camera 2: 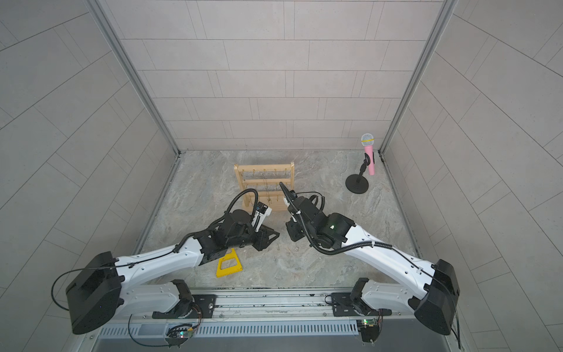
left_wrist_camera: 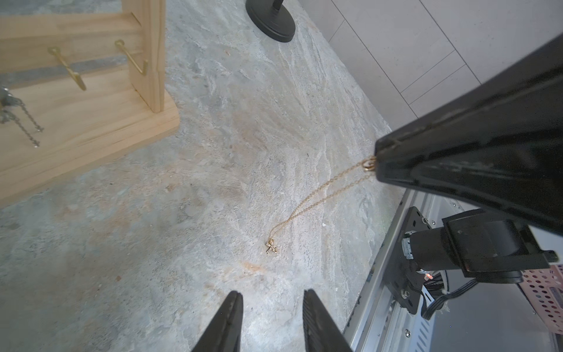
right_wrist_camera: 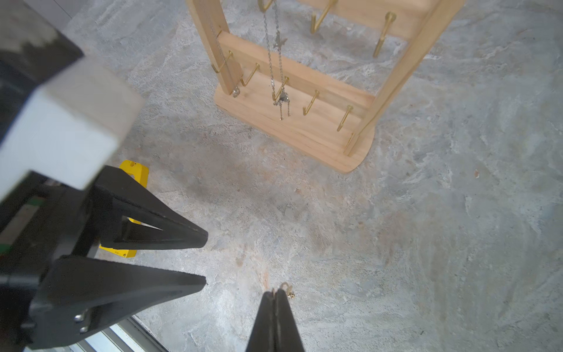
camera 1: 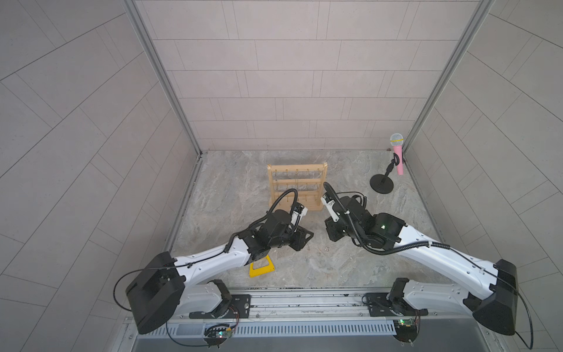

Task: Hang the necklace on the jewelry display stand
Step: Pick up the necklace from the center of the board.

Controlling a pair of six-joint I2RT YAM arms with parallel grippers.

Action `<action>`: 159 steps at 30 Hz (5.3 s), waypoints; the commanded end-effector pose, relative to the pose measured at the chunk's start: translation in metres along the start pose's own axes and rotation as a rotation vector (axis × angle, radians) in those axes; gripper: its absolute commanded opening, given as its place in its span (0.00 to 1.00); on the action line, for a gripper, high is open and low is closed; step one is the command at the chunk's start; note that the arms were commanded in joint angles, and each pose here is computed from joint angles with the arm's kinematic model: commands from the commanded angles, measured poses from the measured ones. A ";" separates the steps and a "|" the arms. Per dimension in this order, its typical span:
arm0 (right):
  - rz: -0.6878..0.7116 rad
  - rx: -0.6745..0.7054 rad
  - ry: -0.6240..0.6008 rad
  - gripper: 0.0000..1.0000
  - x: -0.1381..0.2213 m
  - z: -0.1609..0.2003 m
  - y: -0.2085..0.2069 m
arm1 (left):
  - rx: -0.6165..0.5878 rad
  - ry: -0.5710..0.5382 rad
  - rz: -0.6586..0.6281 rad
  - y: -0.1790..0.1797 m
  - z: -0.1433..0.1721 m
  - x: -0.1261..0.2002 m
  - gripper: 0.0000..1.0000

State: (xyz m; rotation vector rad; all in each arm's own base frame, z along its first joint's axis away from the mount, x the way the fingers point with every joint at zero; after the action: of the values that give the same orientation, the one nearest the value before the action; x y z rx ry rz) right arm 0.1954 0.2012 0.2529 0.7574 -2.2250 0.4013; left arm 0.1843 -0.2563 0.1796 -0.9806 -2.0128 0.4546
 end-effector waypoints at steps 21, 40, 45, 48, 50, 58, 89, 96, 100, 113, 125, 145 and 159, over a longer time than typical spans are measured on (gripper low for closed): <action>-0.081 0.092 -0.090 0.06 0.055 -0.028 0.009 | -0.312 -0.137 0.284 -0.053 -0.036 0.009 0.45; -0.181 0.151 -0.101 0.06 0.076 -0.029 0.016 | -0.430 -0.089 0.422 -0.067 -0.037 -0.004 0.50; -0.145 0.148 -0.116 0.06 0.078 -0.032 0.012 | -0.442 -0.074 0.454 -0.068 -0.033 -0.003 0.48; -0.137 0.150 -0.126 0.06 0.079 -0.035 0.011 | -0.447 -0.071 0.471 -0.068 -0.031 -0.002 0.46; -0.141 0.151 -0.132 0.06 0.080 -0.037 0.011 | -0.446 -0.068 0.477 -0.068 -0.029 -0.003 0.46; -0.132 0.153 -0.133 0.06 0.082 -0.038 0.010 | -0.444 -0.072 0.485 -0.067 -0.029 -0.001 0.41; -0.107 0.176 -0.141 0.06 0.081 -0.048 0.009 | -0.427 -0.062 0.519 -0.064 -0.023 -0.003 0.17; -0.110 0.175 -0.124 0.06 0.075 -0.046 0.010 | -0.427 -0.067 0.545 -0.066 -0.022 0.002 0.05; -0.126 0.172 -0.103 0.07 0.067 -0.045 0.013 | -0.424 -0.085 0.572 -0.071 -0.024 0.009 0.01; -0.172 0.166 -0.059 0.26 0.052 -0.037 0.019 | -0.318 -0.230 0.681 -0.080 -0.049 0.044 0.00; -0.121 0.115 -0.086 0.35 0.063 -0.029 -0.004 | -0.241 -0.311 0.761 -0.088 -0.066 0.068 0.01; -0.320 0.098 -0.304 0.33 0.059 -0.027 0.005 | -0.178 -0.356 0.638 -0.087 -0.092 0.074 0.01; -0.335 0.102 -0.363 0.27 0.052 -0.036 0.007 | -0.177 -0.353 0.629 -0.088 -0.094 0.075 0.02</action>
State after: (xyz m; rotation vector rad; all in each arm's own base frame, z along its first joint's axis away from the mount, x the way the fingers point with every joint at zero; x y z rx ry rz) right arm 0.1799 0.2014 0.3082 1.2971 -2.3217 0.2185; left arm 0.1926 -0.2597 0.3060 -1.6951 -1.9977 0.8308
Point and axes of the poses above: each gripper's point midway between its finger pads, its own x axis back along the fingers, its own y axis along the line the jaws close on, z = x × y, the point moved 7 cm from there along x, back along the fingers, and after that the axes turned 13 degrees about x, right-handed, at the moved point
